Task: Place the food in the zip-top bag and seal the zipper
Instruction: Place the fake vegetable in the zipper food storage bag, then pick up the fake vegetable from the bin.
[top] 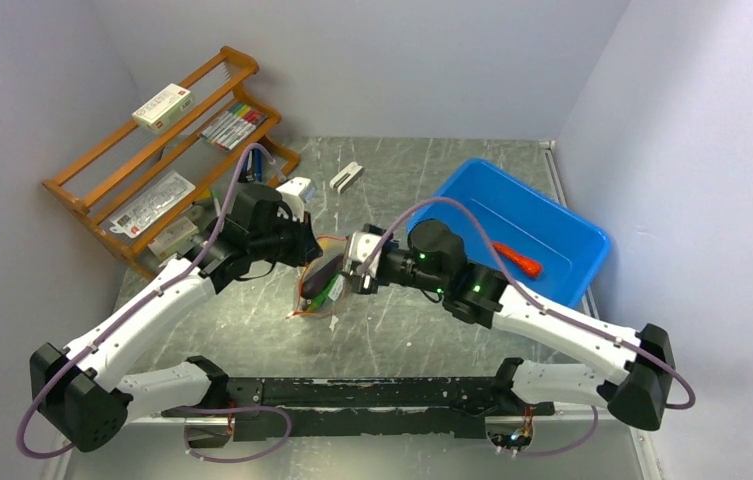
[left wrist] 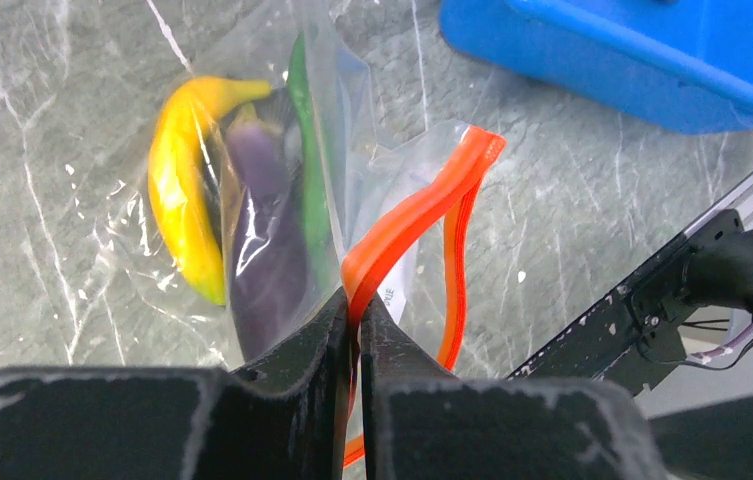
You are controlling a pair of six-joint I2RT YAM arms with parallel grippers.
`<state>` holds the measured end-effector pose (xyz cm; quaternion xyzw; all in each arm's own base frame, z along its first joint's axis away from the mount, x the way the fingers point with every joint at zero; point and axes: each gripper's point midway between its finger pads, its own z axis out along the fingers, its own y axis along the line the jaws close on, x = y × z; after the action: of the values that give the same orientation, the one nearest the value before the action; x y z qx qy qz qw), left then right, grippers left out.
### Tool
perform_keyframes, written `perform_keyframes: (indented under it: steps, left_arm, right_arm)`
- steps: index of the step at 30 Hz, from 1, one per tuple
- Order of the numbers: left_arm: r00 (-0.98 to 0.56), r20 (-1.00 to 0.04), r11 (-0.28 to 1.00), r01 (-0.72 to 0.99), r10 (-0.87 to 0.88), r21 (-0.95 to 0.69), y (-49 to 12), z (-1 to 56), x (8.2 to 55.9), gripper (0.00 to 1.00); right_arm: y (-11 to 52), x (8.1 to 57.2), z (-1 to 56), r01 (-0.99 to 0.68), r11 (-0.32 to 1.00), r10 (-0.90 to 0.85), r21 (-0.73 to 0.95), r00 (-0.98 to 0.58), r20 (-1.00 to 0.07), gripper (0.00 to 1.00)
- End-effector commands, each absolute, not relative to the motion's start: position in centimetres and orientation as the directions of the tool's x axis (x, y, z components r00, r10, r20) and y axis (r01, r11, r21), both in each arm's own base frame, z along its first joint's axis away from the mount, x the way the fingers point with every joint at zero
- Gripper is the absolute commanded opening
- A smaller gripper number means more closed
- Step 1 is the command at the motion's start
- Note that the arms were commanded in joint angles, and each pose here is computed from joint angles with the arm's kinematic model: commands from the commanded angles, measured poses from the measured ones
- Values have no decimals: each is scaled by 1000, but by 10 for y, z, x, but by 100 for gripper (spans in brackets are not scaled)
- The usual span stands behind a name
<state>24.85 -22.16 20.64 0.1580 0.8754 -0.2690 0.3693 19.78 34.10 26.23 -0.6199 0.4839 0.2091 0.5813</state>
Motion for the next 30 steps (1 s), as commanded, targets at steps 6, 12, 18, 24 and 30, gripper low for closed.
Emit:
perform_keyframes:
  steps: [6, 12, 18, 24, 30]
  left_arm:
    - [-632, -772, 818, 477, 66, -321, -212, 209, 251, 7]
    - [-634, -770, 825, 471, 70, -313, -210, 211, 251, 7]
    - [-631, -772, 830, 468, 73, -304, -208, 208, 252, 7]
    - [-631, -772, 826, 473, 74, -307, -208, 207, 250, 7]
    - [-639, -765, 823, 475, 80, -311, -209, 203, 248, 7]
  right_arm:
    - [293, 235, 316, -713, 698, -131, -63, -40, -991, 55]
    - [241, 252, 303, -477, 879, -111, 13, -229, -967, 56]
    - [193, 266, 266, -260, 965, -123, -18, -393, -911, 56]
    - [127, 290, 234, -65, 996, 22, 65, -519, -854, 57]
    - [61, 303, 197, 149, 988, 130, 50, -593, -795, 63]
